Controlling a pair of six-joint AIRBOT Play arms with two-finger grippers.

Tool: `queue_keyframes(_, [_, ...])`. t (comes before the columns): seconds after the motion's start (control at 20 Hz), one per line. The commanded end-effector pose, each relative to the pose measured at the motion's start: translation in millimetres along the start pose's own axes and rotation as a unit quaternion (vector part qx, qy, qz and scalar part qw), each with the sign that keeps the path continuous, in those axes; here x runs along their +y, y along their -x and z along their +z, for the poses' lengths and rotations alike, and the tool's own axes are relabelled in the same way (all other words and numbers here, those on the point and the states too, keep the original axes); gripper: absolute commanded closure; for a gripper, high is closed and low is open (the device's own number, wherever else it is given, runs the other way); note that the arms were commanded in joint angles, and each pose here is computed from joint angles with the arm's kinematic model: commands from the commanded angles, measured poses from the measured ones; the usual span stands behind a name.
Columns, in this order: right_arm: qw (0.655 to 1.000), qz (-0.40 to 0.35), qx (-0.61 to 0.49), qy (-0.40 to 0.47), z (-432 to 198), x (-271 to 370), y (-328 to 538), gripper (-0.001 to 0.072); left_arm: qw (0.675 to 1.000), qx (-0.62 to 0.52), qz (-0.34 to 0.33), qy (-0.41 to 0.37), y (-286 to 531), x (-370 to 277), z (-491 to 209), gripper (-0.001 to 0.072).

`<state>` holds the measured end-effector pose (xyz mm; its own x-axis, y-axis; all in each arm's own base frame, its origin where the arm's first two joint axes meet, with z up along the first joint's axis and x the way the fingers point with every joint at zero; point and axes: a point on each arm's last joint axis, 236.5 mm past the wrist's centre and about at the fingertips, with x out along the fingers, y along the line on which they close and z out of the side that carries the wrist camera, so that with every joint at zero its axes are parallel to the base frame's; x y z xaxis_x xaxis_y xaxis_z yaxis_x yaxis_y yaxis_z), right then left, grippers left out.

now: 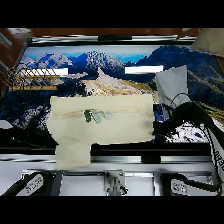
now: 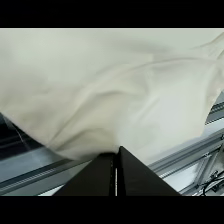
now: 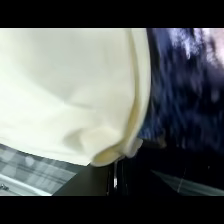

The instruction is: Fold the shirts.

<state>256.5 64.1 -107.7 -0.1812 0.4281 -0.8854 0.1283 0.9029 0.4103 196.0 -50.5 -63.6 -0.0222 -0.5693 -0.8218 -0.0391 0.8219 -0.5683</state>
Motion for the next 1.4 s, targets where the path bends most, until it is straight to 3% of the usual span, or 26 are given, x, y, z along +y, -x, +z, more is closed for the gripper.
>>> queue_keyframes(0.0, [0.997,-0.007,-0.065,0.044,40.3,10.7,27.3,0.0636,0.997,-0.054,0.024,-0.048,40.2,-8.1,41.7,0.0673])
queue_keyframes(0.15, [0.984,-0.012,-0.174,0.023,98.1,22.5,71.1,0.0638,0.988,-0.132,0.055,-0.059,79.6,-9.1,95.8,0.0674])
queue_keyframes(0.25, [0.97,-0.011,-0.244,0.012,133.4,28.0,98.5,0.0638,0.985,-0.167,0.031,-0.038,86.0,-12.2,130.3,0.0673])
queue_keyframes(0.55, [0.961,-0.021,-0.271,0.051,185.7,55.7,92.7,0.0637,0.975,-0.191,-0.111,0.027,71.0,-27.6,207.0,0.0673])
queue_keyframes(0.95, [0.946,-0.04,-0.319,0.029,231.9,50.2,95.8,0.0637,0.967,-0.237,-0.093,0.021,87.5,-12.5,257.8,0.0673])
queue_keyframes(1.2, [0.963,-0.039,-0.266,0.013,223.0,44.4,58.2,0.0635,0.976,-0.187,-0.106,0.032,43.5,-11.9,255.7,0.0673])
queue_keyframes(1.25, [0.963,-0.041,-0.265,0.015,223.2,44.1,57.4,0.0581,0.977,-0.183,-0.107,0.033,39.3,-11.5,255.6,0.0672])
queue_keyframes(1.3, [0.962,-0.041,-0.269,0.017,223.6,45.4,60.7,0.0372,0.977,-0.181,-0.108,0.033,38.2,-11.4,255.0,0.0626])
queue_keyframes(1.35, [0.96,-0.046,-0.275,0.029,223.1,46.0,67.7,0.0203,0.977,-0.18,-0.109,0.033,39.9,-12.2,253.9,0.0416])
